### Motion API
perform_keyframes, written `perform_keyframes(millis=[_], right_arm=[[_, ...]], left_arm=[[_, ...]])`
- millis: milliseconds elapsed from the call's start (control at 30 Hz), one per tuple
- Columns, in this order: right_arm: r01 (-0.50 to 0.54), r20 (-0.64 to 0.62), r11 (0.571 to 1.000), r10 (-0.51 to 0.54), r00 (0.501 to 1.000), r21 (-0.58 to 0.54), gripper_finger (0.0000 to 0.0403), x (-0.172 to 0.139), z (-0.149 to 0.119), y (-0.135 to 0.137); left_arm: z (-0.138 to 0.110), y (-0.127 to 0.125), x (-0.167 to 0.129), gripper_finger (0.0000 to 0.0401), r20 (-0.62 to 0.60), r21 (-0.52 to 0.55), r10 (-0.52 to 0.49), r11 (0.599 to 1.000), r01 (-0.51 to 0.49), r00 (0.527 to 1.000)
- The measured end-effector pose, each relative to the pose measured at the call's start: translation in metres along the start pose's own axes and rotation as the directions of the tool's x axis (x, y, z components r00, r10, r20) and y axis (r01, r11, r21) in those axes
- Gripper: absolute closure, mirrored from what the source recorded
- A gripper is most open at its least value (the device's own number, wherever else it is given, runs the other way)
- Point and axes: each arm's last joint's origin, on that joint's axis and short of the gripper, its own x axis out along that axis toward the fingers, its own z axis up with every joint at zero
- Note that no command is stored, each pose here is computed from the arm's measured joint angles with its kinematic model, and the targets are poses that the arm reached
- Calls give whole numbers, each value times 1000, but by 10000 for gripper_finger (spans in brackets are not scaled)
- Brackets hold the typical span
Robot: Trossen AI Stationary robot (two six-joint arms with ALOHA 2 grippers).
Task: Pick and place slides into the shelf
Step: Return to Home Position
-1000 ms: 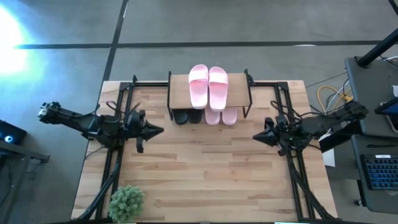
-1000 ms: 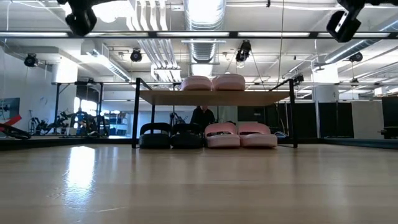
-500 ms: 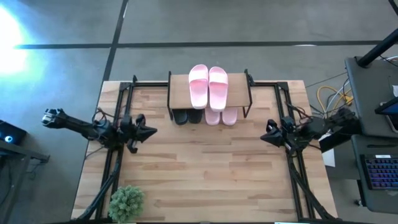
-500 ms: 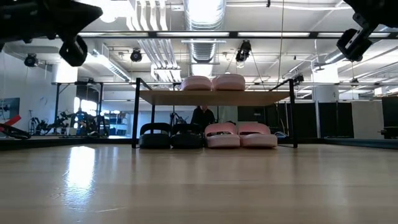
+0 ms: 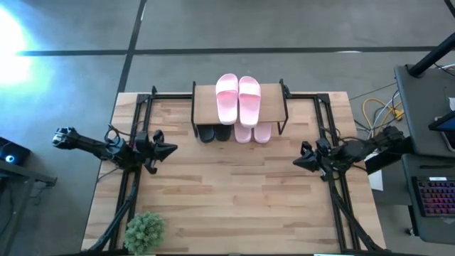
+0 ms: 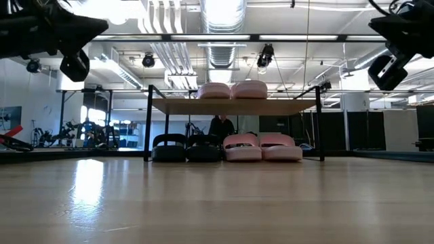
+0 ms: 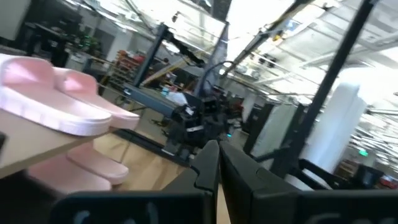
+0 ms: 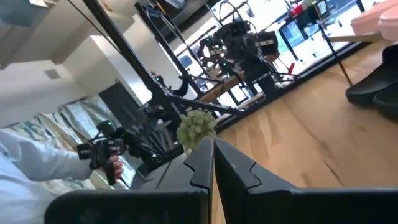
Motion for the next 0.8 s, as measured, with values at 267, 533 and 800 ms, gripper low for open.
perform_keyframes(millis=[267, 533, 800], right_arm=[[47, -31, 990, -51, 998, -134, 394, 0, -4, -4], [73, -63, 967, -90, 994, -243, 394, 1, -7, -7], [79, -76, 958, -103, 992, -275, 394, 1, -9, -8]], left_arm=[[-2, 2, 0, 401, -1, 8, 47, 999, -47, 999], [-2, 2, 0, 401, 1, 7, 46, 999, -46, 999], [-2, 2, 0, 401, 1, 8, 46, 999, -46, 999]])
